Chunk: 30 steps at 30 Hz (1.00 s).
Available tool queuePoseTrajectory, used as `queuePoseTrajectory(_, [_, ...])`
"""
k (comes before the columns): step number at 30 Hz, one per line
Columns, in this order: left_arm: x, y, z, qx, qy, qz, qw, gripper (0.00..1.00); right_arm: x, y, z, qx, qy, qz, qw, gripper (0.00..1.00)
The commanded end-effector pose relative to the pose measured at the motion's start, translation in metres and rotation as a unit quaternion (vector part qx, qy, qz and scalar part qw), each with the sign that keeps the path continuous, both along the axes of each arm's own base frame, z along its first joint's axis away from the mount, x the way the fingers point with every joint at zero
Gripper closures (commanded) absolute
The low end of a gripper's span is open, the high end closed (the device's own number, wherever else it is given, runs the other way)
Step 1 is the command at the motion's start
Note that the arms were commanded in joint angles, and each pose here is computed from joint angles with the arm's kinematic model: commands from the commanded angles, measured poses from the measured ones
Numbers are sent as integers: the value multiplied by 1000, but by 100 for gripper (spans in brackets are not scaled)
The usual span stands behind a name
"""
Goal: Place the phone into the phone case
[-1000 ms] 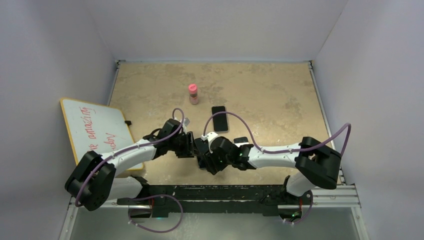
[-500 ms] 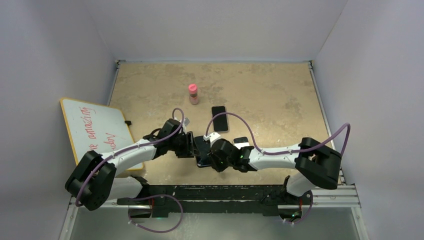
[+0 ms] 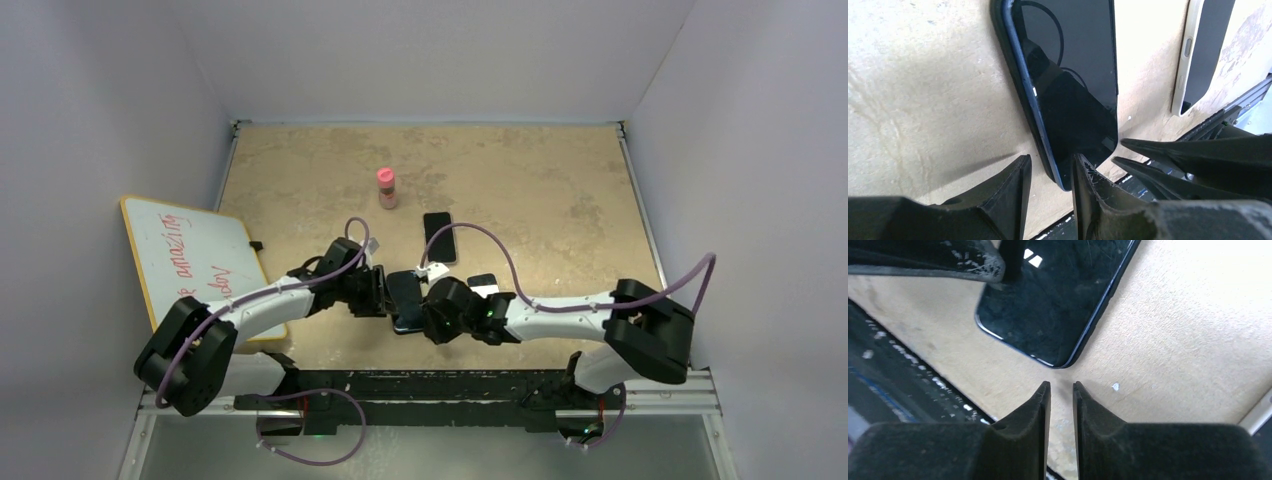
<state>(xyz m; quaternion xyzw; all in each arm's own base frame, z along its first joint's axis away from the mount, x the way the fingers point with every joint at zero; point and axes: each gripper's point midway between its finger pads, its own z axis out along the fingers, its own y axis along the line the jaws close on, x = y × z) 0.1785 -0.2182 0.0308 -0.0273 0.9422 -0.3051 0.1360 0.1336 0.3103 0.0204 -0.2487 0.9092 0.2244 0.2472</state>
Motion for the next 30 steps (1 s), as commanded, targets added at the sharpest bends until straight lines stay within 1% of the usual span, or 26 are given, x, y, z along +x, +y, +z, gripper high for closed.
queuePoseTrajectory(1, [15,4,22,-34,-19,-4,999,64,2,5,43,57,-6,-23,998,73])
queuePoseTrajectory(2, [19,6,30,-45,-27,-1,999,64,4,8,54,73,-12,-25,997,73])
queuePoseTrajectory(5, [29,12,44,-41,-57,5,998,63,8,14,71,91,-21,-28,995,74])
queuePoseTrajectory(10, [27,12,42,-43,-52,8,998,63,16,25,75,103,-29,-32,994,80])
queuePoseTrajectory(13, [22,15,32,-40,-41,16,998,63,21,33,68,104,-25,-27,994,83])
queuePoseTrajectory(17, [16,15,25,-42,-33,11,999,62,20,37,45,98,-4,-26,995,88])
queuePoseTrajectory(19, [16,15,25,-42,-33,9,999,62,19,36,28,83,6,-27,996,90])
queuePoseTrajectory(21, [17,15,25,-41,-33,7,999,62,21,33,7,55,16,-33,998,93])
queuePoseTrajectory(23, [18,14,25,-42,-33,7,999,62,20,28,-4,31,26,-39,998,94])
queuePoseTrajectory(27, [17,14,23,-41,-32,4,999,62,22,25,4,34,20,-46,998,94])
queuePoseTrajectory(30, [17,14,21,-40,-31,1,999,62,26,23,20,38,6,-52,998,94])
